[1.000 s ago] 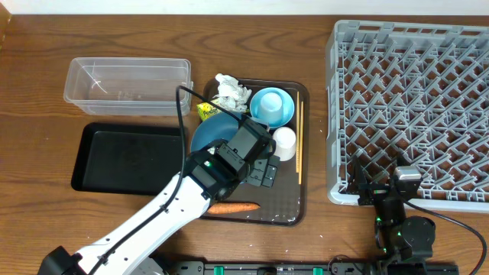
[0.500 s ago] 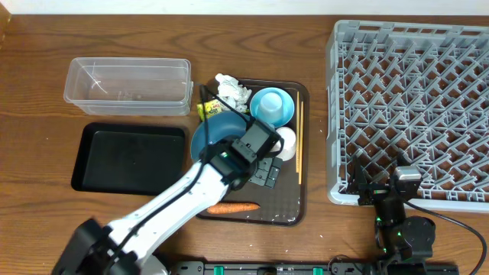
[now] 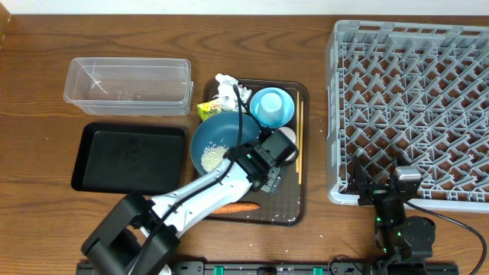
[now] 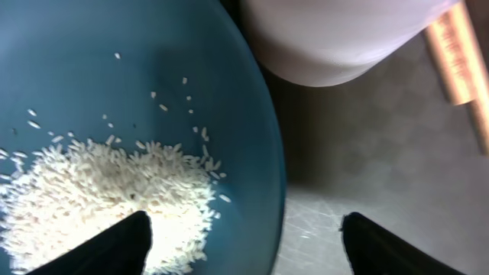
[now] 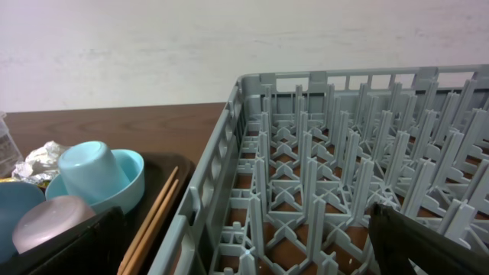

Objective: Sort waste into correct bins and load items into the dishwasher rack
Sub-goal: 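Reach the left gripper over the blue bowl toward its rim, then grasp the blue bowl rim with the left gripper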

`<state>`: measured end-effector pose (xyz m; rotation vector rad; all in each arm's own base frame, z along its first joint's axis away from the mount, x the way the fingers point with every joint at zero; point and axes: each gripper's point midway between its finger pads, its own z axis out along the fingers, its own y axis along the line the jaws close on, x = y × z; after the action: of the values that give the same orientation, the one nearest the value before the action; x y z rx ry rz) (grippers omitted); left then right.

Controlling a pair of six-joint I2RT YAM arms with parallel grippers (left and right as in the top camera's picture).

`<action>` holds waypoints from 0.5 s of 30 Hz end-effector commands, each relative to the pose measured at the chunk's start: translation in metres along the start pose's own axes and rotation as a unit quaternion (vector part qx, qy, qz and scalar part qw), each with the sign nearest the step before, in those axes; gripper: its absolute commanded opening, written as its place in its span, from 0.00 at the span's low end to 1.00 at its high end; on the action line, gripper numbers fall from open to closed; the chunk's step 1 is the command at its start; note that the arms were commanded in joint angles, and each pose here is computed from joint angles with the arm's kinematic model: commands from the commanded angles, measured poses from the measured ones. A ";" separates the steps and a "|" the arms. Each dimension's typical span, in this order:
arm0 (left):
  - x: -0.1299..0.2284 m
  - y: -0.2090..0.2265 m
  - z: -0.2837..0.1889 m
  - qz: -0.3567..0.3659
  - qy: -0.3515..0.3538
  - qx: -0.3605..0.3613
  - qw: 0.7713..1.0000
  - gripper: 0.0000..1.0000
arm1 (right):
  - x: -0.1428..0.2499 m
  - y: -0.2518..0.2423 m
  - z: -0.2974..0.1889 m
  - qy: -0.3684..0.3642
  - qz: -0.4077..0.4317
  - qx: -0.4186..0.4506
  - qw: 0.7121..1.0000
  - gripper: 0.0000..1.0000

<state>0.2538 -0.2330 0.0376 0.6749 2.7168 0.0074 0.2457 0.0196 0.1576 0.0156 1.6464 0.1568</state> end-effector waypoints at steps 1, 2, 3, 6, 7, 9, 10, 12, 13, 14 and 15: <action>-0.005 0.006 0.003 0.010 -0.004 -0.028 1.000 0.75 | 0.001 -0.006 0.000 0.001 -0.006 0.015 1.000 0.99; -0.004 0.006 0.005 0.011 0.000 -0.029 1.000 0.73 | 0.001 -0.006 0.000 0.001 -0.006 0.015 1.000 0.99; -0.002 0.006 0.007 0.011 0.004 -0.030 0.999 0.69 | 0.001 -0.006 0.000 0.001 -0.006 0.015 1.000 0.99; 0.000 0.006 0.011 0.013 0.010 -0.032 0.999 0.62 | 0.001 -0.006 0.000 0.001 -0.006 0.015 1.000 0.99; 0.000 0.006 0.011 0.013 0.010 -0.032 0.999 0.61 | 0.001 -0.006 0.000 0.001 -0.006 0.015 1.000 0.99; 0.000 0.006 0.011 0.013 0.010 -0.032 0.999 0.58 | 0.001 -0.006 0.000 0.001 -0.006 0.015 1.000 0.99; 0.000 0.006 0.011 0.013 0.010 -0.032 0.999 0.56 | 0.001 -0.006 0.000 0.001 -0.006 0.015 1.000 0.99; 0.000 0.006 0.011 0.013 0.010 -0.032 0.999 0.50 | 0.001 -0.006 0.000 0.001 -0.006 0.015 1.000 0.99; 0.001 0.006 0.011 0.013 0.011 -0.031 0.999 0.46 | 0.001 -0.006 0.000 0.001 -0.006 0.015 1.000 0.99; 0.001 0.006 0.011 0.013 0.011 -0.031 0.999 0.43 | 0.001 -0.006 0.000 0.001 -0.006 0.015 1.000 0.99; 0.001 0.006 0.011 0.013 0.011 -0.031 0.999 0.42 | 0.001 -0.006 0.000 0.001 -0.006 0.015 1.000 0.99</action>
<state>0.2541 -0.2253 0.0225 0.6935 2.7385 0.0923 0.2457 0.0196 0.1575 0.0156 1.6468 0.1568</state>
